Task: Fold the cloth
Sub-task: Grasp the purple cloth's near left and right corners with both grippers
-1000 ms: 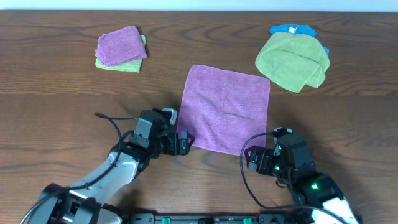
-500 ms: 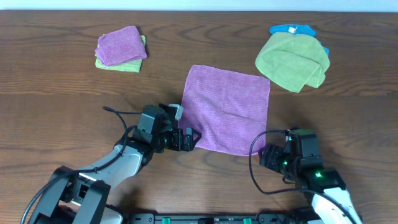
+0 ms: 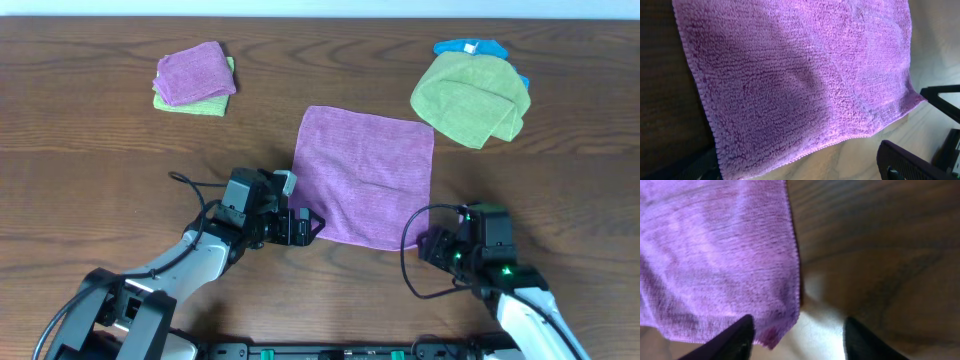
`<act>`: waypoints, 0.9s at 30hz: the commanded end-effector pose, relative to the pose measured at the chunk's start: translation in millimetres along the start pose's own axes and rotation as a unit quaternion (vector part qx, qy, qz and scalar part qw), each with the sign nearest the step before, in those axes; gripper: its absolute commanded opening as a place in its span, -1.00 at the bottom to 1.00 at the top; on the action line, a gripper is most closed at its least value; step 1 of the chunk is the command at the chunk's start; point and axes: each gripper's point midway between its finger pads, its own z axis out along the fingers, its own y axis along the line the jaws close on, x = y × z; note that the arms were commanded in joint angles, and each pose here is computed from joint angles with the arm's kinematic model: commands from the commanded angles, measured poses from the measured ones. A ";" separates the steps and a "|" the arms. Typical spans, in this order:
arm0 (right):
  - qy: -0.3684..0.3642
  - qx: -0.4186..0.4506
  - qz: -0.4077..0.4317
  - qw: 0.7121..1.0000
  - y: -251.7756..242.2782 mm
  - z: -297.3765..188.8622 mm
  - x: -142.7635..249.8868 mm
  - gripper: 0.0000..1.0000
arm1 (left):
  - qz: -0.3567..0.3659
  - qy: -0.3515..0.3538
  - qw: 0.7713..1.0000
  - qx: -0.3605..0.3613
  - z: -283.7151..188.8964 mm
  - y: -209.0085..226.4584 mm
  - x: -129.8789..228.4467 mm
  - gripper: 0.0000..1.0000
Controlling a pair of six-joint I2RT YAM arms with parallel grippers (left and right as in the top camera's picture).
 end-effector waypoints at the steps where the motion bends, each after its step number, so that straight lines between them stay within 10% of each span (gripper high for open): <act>1: 0.004 0.010 0.013 1.000 -7.7 5.8 -0.6 0.07 | -0.049 0.051 0.997 -0.027 4.9 20.1 35.2 0.93; 27: 0.062 -0.064 0.020 0.996 16.1 24.2 12.5 0.08 | -0.111 0.060 0.992 -0.032 4.4 20.9 40.4 0.69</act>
